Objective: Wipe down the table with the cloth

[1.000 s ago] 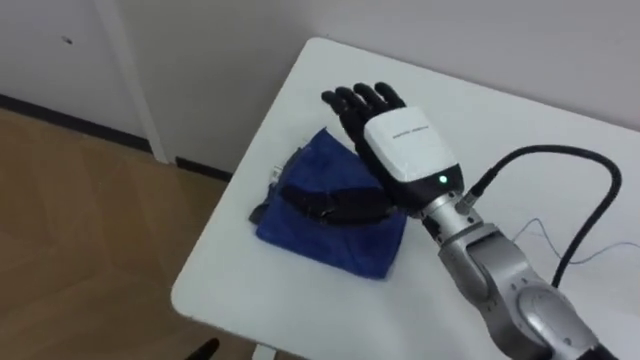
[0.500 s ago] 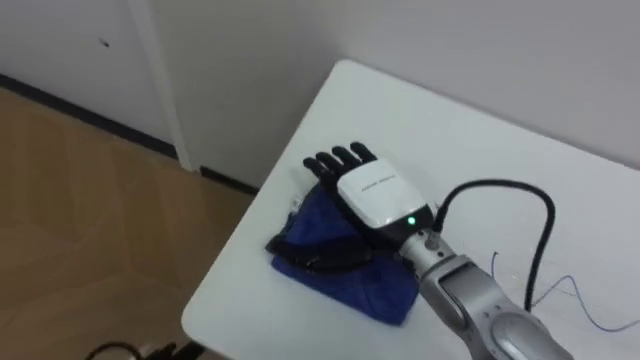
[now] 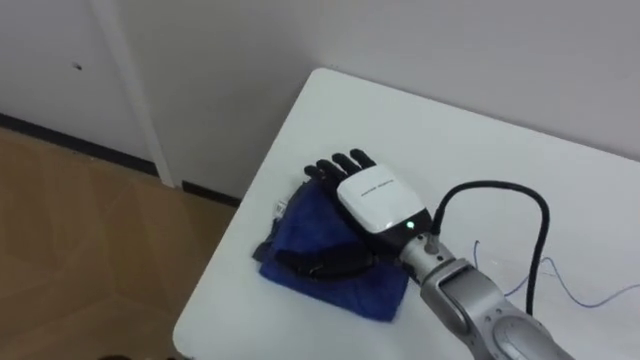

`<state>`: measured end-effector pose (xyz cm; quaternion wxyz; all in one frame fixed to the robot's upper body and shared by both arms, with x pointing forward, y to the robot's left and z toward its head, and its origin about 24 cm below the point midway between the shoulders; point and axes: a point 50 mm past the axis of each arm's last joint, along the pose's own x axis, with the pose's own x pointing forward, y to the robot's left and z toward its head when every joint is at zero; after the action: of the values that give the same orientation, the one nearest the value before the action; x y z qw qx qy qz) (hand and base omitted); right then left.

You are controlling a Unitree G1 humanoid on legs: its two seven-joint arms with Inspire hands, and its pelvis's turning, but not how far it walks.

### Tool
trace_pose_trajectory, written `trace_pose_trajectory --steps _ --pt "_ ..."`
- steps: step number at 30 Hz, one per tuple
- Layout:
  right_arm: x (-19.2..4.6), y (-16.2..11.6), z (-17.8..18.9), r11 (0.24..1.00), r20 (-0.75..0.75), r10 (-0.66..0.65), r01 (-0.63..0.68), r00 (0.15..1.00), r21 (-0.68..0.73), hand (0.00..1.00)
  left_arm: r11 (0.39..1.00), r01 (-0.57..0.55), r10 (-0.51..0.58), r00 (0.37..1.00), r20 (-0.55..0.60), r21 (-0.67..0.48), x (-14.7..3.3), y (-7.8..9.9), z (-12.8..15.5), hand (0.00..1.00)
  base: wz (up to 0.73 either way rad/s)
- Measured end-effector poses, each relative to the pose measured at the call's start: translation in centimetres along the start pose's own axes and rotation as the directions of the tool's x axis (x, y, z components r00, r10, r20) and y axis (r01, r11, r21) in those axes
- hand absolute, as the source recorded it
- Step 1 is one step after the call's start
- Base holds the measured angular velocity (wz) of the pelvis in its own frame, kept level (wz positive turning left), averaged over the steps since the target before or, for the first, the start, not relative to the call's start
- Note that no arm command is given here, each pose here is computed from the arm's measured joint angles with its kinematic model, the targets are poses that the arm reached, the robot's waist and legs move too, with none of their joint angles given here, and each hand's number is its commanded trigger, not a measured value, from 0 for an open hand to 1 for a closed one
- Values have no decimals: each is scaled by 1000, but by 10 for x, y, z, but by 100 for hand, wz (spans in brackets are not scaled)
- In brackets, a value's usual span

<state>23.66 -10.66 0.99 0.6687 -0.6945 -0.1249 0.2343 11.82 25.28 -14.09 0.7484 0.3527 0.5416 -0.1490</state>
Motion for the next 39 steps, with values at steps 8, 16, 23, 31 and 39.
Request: trace_pose_trajectory --steps 8,16,23,31,39 --pt "-10 14 3 998 -5 52 -52 999 19 0 1000 19 -19 999 -31 5 0 -6 -7 0 0" --pt "-14 18 3 998 -7 53 -53 999 23 0 1000 20 -19 999 -28 6 0 -6 -7 0 0" --pt "-14 17 4 999 8 45 -45 999 23 0 1000 25 -25 999 -40 7 0 -7 -10 0 0" --pt "-28 25 8 997 -10 64 -64 998 47 100 999 19 -18 999 -44 30 0 -6 -9 0 0" --pt "-25 15 -2 998 -57 -13 17 998 67 82 1000 6 -5 1000 -23 7 1 -5 -3 0 3"
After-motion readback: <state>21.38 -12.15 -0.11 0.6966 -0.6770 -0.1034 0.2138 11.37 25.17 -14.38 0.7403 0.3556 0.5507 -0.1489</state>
